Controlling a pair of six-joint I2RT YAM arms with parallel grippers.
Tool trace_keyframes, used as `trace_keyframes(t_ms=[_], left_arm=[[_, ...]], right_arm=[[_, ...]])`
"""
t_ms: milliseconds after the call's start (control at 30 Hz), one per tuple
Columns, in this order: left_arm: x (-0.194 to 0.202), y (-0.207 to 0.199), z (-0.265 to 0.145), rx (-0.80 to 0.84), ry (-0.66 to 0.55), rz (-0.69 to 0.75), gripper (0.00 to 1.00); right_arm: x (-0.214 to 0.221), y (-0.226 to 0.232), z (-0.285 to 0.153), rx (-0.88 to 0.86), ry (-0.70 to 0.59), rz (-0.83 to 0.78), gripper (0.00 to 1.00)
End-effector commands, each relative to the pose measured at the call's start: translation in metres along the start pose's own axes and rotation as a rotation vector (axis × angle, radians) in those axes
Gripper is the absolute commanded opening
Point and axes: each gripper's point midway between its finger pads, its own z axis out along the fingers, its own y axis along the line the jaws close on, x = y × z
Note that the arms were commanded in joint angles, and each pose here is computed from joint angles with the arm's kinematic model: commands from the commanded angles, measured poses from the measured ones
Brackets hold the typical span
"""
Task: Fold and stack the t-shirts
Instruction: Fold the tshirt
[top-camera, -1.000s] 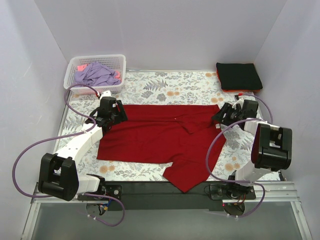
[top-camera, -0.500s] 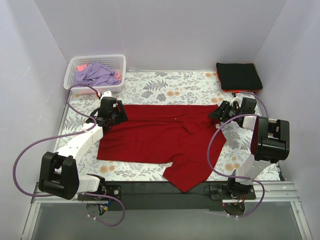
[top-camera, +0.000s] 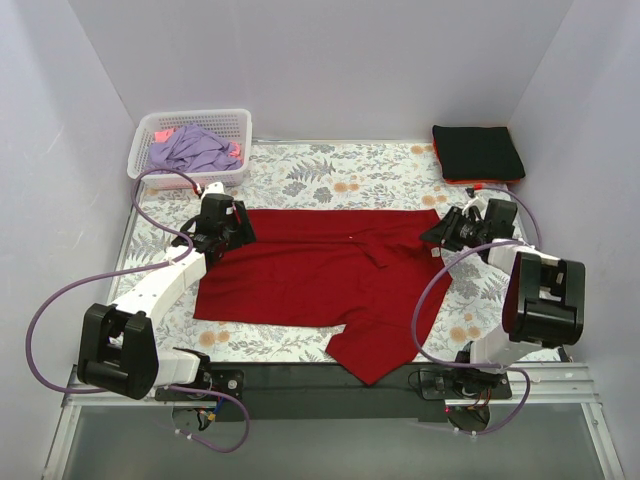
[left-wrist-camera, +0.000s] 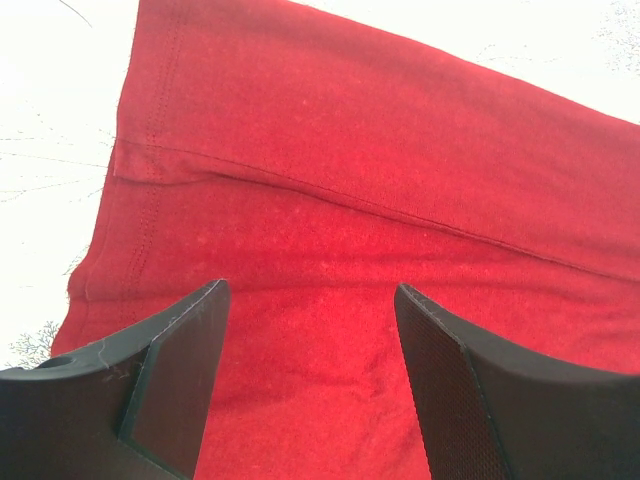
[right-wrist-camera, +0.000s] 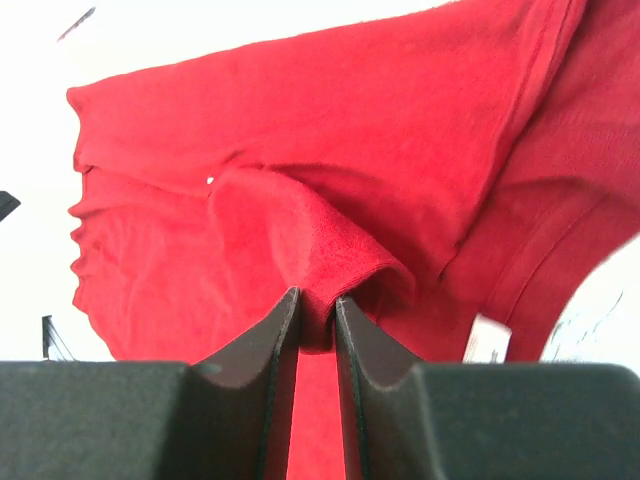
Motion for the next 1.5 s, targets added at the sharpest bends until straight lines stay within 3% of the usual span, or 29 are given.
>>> trace_keyframes(t_ms=[0,133,233,400,533,700,900,1033,1200,1467], left_arm=[[-0.013,-0.009,-0.008,0.037,-0.034,0.001,0.66],[-0.014,-0.01,-0.009,0.043,-0.034,-0.001,0.66],[-0.012,-0.011,-0.009,0.048,-0.029,-0.004,0.66],[-0.01,-0.016,-0.009,0.075,-0.014,-0.008,0.66],[-0.002,-0.038,-0.012,0.17,0.026,-0.011,0.66],[0.026,-0.11,-0.027,0.372,0.157,-0.024,0.66],[0.06,-0.202,-0.036,0.514,0.254,-0.024,0.58],[0.082,-0.253,-0.019,0.541,0.321,0.008,0.5],[0.112,-0.295,-0.007,0.559,0.363,0.054,0.45],[0.14,-0.326,0.002,0.57,0.402,0.086,0.38]], right_arm=[[0.018,0.004,-0.013,0.037,0.028,0.05,0.26],[0.036,-0.004,-0.028,0.146,0.053,0.094,0.26],[0.05,0.006,-0.032,0.109,0.076,0.128,0.27],[0.075,0.026,-0.03,0.06,0.17,0.062,0.3],[0.071,0.017,-0.036,0.139,0.135,0.021,0.36],[0.053,0.015,-0.043,0.199,0.059,-0.026,0.48],[0.048,0.01,-0.044,0.228,0.012,-0.052,0.49],[0.059,0.011,-0.042,0.192,0.016,-0.038,0.48],[0.069,0.012,-0.039,0.16,0.009,-0.012,0.48],[0.071,0.009,-0.032,0.129,0.001,-0.016,0.47]])
